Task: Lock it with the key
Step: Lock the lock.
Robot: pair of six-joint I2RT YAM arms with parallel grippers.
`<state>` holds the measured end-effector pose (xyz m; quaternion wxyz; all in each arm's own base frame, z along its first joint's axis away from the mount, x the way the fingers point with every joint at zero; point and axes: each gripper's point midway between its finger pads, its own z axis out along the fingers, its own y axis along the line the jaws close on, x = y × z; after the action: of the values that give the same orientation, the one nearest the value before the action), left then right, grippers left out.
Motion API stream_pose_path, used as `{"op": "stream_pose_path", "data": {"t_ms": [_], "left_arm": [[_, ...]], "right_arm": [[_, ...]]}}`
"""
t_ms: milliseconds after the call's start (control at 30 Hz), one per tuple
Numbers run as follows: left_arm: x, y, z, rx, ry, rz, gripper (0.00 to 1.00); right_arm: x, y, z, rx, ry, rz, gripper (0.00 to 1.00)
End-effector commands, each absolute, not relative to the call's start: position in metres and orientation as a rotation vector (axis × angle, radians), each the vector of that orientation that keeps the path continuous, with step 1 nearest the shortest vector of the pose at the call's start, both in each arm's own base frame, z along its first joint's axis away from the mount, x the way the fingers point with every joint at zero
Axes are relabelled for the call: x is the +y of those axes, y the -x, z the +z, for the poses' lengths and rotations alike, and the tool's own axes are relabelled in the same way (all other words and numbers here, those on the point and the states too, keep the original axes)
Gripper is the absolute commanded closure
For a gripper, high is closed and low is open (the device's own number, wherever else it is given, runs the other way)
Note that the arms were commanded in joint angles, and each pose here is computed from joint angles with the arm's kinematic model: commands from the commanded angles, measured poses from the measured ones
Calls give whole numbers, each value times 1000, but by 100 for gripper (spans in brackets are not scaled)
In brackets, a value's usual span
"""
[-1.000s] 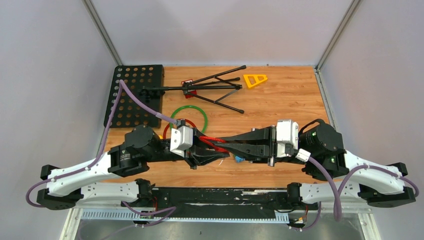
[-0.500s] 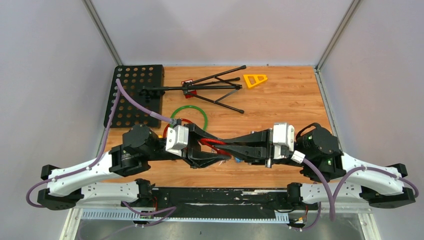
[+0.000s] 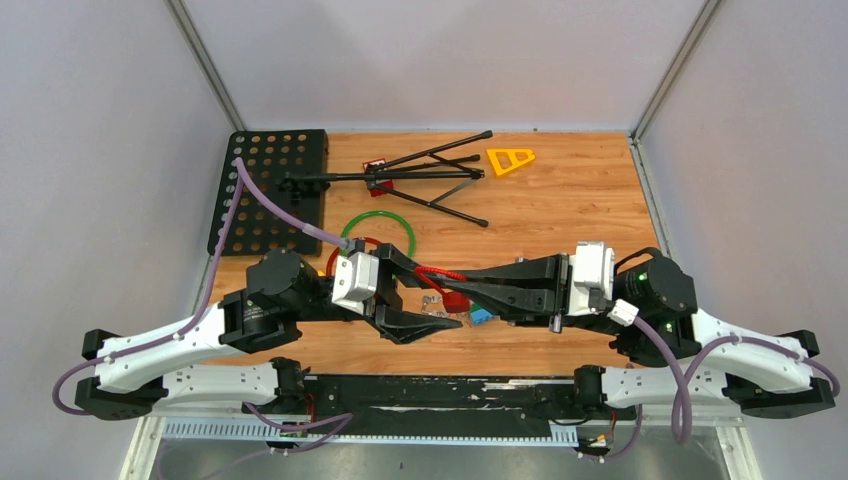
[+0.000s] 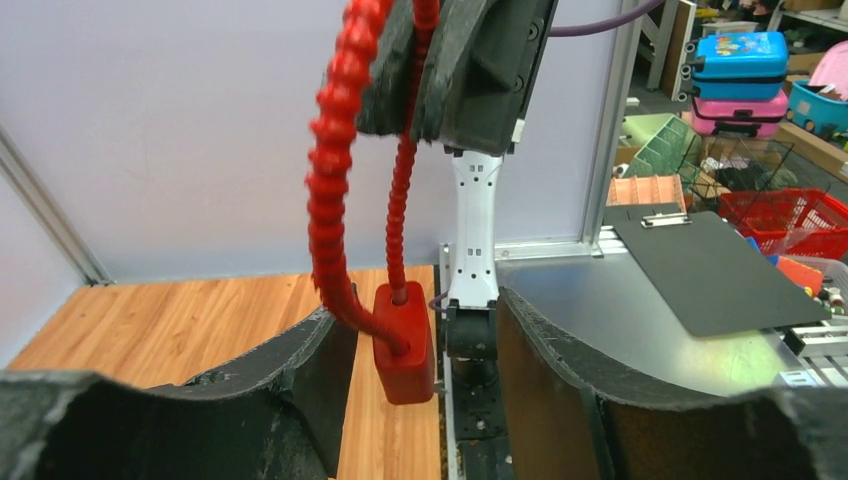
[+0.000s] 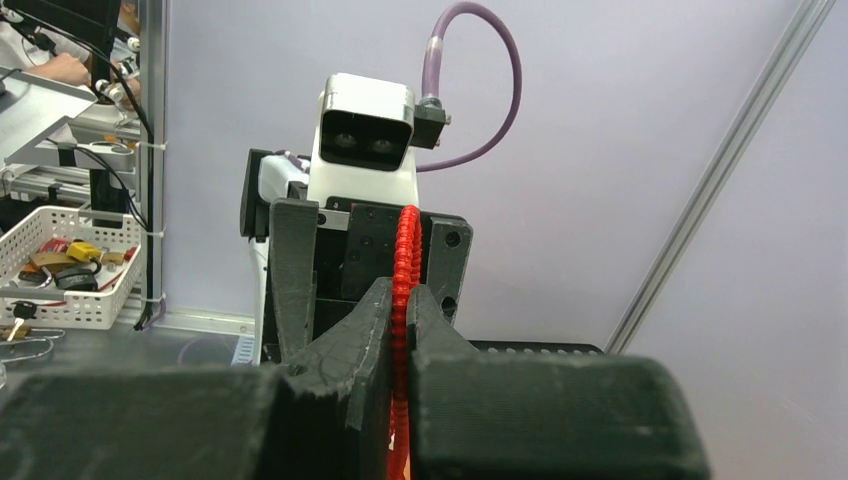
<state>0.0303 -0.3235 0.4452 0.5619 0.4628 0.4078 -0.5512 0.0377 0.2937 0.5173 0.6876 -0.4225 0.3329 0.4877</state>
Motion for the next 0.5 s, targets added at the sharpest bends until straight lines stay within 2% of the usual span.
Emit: {"op": "stream_pose_path", "data": {"t_ms": [0,467], "left_arm": [[-321,-30,457,940,-1062,-1311,42],[-327,-33,458,946,-1055,-1305,50]], "right_arm": [[275,-36,548,667,859,1108,100],[278,-33,547,658,869,1121,100]]}}
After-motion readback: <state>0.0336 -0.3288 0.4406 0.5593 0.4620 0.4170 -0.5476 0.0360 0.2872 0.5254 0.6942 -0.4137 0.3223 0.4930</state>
